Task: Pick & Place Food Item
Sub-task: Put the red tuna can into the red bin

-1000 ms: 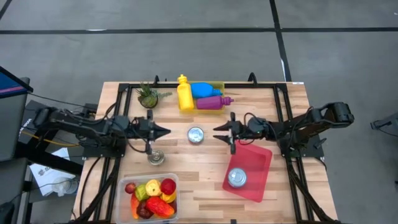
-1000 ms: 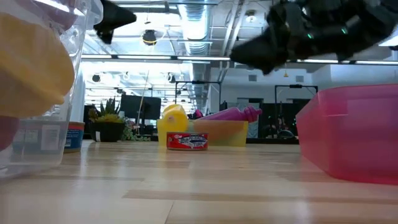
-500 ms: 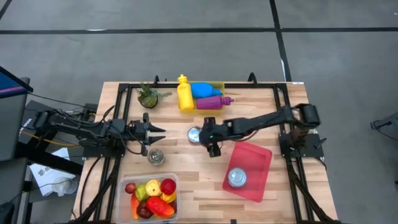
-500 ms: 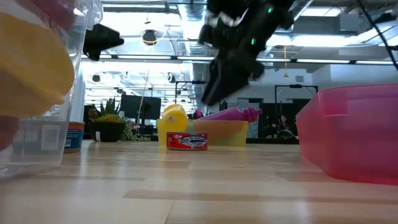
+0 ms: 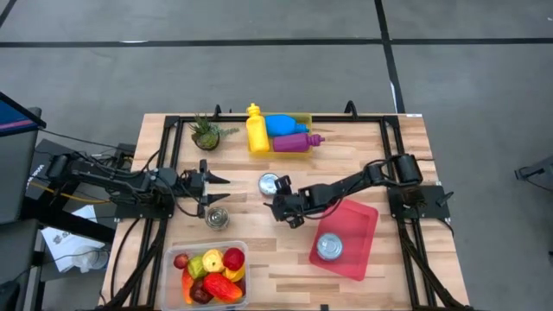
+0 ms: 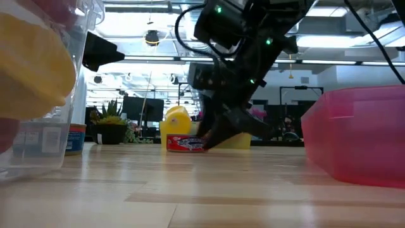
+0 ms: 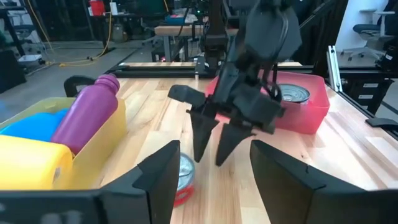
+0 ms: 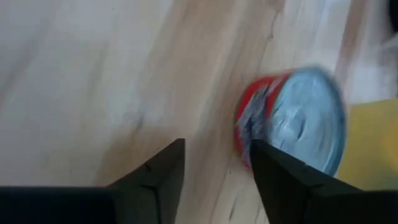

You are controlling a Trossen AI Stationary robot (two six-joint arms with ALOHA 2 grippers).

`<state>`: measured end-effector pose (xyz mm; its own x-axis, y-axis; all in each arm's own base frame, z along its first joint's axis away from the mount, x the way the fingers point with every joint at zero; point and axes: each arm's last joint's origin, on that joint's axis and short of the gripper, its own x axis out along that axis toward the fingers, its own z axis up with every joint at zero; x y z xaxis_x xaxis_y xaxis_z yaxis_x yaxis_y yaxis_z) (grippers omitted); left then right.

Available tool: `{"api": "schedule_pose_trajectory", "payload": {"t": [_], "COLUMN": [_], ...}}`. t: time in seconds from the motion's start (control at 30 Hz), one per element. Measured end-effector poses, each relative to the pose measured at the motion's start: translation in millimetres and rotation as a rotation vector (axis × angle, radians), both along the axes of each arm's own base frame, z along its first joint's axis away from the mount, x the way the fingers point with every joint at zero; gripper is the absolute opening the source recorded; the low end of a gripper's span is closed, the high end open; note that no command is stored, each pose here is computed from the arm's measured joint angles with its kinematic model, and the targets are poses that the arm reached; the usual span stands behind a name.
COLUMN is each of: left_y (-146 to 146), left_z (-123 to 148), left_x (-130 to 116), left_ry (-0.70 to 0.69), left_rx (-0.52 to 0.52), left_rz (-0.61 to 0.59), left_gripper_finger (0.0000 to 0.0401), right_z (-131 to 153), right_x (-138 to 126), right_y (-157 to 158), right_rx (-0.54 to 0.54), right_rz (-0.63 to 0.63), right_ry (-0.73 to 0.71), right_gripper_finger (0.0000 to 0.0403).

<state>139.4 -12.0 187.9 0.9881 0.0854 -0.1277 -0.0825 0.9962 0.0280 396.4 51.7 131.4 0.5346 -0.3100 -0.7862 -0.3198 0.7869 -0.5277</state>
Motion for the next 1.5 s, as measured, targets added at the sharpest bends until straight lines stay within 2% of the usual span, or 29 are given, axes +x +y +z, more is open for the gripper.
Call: {"api": "schedule_pose_trajectory", "payload": {"t": [0.17, 0.33, 0.57, 0.67, 0.83, 1.1, 1.23, 1.4, 1.5], "left_y": [0.0, 0.0, 0.1, 0.1, 0.1, 0.0, 0.0, 0.0, 0.0], "left_z": [1.4, 1.4, 1.4, 1.4, 1.5, 1.4, 1.4, 2.0, 2.1], "left_x": [0.2, 0.2, 0.2, 0.2, 0.2, 0.2, 0.2, 0.3, 0.3], "left_ry": [-0.015, -0.015, -0.015, -0.015, -0.015, -0.015, -0.016, -0.022, -0.023], "left_rx": [-0.006, -0.006, -0.012, -0.013, -0.013, -0.014, -0.028, -0.033, -0.034], "left_rz": [0.001, 0.001, 0.005, 0.005, 0.005, 0.004, 0.003, 0.003, 0.003], "left_gripper_finger": [0.0186, 0.0179, 0.0177, 0.0177, 0.0173, 0.0172, 0.0172, 0.0172, 0.0172], "right_z": [-0.7, 12.1, 3.6, 6.4, 7.8, -11.8, -19.1, -22.3, -22.4], "right_x": [-1.1, -2.5, -0.8, 2.9, 5.0, 11.0, 13.9, 17.7, 16.5], "right_y": [-1.8, -2.9, -20.4, -21.3, -21.9, -20.6, -15.7, -3.5, 5.0], "right_rx": [-0.022, -0.055, -0.048, -0.045, -0.058, -0.086, -0.171, -0.254, -0.289], "right_rz": [-0.012, -0.015, -0.061, -0.062, -0.040, -0.024, -0.055, -0.059, -0.053], "right_ry": [0.010, -0.015, 0.011, -0.030, -0.046, -0.027, -0.016, 0.003, 0.000], "right_gripper_finger": [0.0138, 0.0126, 0.0164, 0.0178, 0.0177, 0.0125, 0.0092, 0.0015, 0.0005]}}
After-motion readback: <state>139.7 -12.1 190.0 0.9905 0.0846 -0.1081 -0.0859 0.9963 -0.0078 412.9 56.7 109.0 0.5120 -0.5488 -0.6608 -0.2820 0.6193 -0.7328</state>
